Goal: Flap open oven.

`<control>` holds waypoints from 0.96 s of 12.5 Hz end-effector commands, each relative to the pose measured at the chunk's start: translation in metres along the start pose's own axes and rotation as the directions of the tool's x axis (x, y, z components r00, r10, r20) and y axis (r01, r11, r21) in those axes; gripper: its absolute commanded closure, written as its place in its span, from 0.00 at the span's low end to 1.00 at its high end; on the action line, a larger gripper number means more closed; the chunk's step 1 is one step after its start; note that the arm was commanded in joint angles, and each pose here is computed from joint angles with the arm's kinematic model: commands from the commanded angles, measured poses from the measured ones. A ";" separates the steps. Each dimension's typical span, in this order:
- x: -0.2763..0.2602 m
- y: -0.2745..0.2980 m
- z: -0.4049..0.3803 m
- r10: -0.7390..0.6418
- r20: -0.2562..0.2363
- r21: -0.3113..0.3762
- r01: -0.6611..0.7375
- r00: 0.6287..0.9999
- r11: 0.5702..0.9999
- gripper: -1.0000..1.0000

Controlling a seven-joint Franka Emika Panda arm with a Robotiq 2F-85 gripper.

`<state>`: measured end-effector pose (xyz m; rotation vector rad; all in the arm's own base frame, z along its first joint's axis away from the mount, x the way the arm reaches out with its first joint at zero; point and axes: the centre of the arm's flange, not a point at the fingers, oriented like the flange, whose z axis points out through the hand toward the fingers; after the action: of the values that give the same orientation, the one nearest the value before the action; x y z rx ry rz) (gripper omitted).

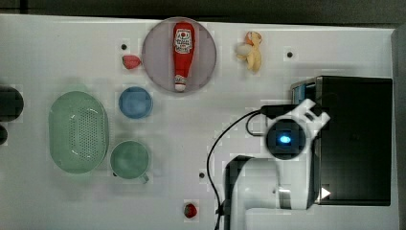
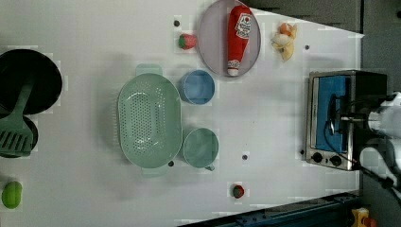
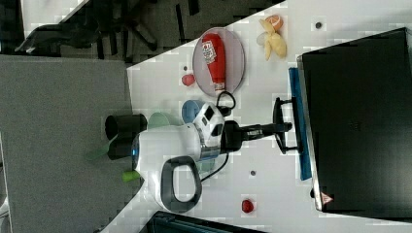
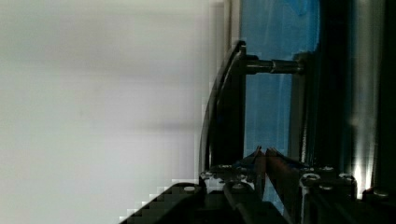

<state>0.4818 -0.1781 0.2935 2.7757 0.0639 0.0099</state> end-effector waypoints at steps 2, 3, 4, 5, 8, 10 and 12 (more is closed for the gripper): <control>0.011 -0.088 0.020 0.029 0.045 -0.044 -0.027 0.999 0.999 0.82; 0.012 -0.104 0.028 0.040 0.051 -0.060 -0.037 0.998 0.998 0.82; 0.014 -0.119 0.036 0.038 0.055 -0.085 -0.033 0.998 0.996 0.82; 0.015 -0.133 0.044 0.033 0.055 -0.116 -0.026 0.998 0.993 0.82; 0.019 -0.172 0.068 0.028 0.067 -0.217 -0.013 0.997 0.976 0.82; 0.021 -0.191 0.084 0.073 0.072 -0.245 -0.053 0.995 0.968 0.82; 0.024 -0.204 0.093 0.073 0.068 -0.242 -0.054 0.995 0.969 0.82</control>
<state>0.4737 -0.0173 0.1094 2.5279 0.1166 -0.2050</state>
